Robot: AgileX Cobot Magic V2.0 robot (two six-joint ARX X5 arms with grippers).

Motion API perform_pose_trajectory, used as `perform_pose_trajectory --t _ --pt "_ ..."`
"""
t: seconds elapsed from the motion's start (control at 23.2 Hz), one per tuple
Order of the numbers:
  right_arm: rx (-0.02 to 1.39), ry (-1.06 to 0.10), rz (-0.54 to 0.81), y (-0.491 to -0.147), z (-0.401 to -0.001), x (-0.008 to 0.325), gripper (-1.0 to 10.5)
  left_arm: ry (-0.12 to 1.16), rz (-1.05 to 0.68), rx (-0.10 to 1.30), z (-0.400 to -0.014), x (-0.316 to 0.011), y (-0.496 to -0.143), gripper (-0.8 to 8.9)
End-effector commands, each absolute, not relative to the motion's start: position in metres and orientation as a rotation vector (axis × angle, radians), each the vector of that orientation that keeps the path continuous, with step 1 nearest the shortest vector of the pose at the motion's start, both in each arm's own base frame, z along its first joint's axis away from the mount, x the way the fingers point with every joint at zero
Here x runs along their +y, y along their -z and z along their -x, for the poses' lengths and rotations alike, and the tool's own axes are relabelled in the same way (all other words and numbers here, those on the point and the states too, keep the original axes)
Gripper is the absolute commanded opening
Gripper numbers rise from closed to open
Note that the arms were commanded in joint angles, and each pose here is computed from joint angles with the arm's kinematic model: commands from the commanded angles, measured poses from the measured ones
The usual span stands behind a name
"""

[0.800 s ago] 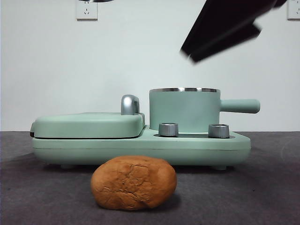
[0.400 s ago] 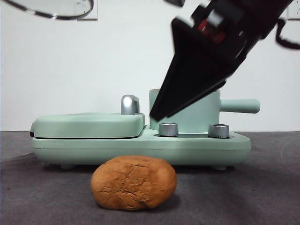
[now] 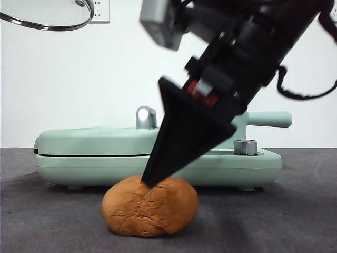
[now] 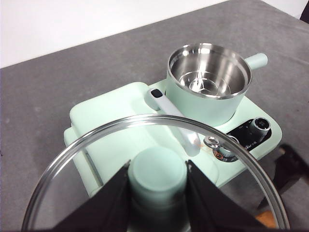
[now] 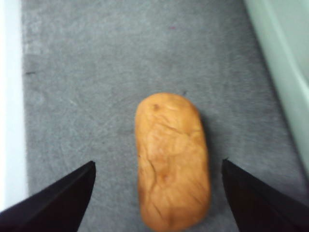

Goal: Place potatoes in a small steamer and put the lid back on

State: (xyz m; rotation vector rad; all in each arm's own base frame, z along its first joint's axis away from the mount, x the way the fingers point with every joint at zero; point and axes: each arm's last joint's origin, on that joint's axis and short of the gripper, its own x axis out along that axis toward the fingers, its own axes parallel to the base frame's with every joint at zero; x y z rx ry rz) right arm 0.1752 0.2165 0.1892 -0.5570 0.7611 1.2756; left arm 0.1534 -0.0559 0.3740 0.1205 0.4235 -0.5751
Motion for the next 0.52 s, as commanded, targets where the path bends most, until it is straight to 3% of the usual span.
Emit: perform_pose_trajectory --t 0.04,0.22,0.34,0.52 --pt "0.765 -1.303 0.575 -0.182 -0.176 0.228 4.2 0.579 -0.115 0.379 -0.152 -0.056 -0.382 0.09" --pt "0.812 -1.302 0.582 -0.168 -0.176 0.235 4.0 0.579 -0.115 0.379 -0.152 -0.056 -0.382 0.09" --pt "0.839 -1.292 0.569 -0.164 -0.176 0.236 2.6 0.579 -0.116 0.379 -0.152 -0.056 -0.382 0.09" --pt "0.875 -1.257 0.548 -0.164 -0.176 0.234 2.3 0.579 -0.117 0.378 -0.152 -0.056 -0.382 0.09"
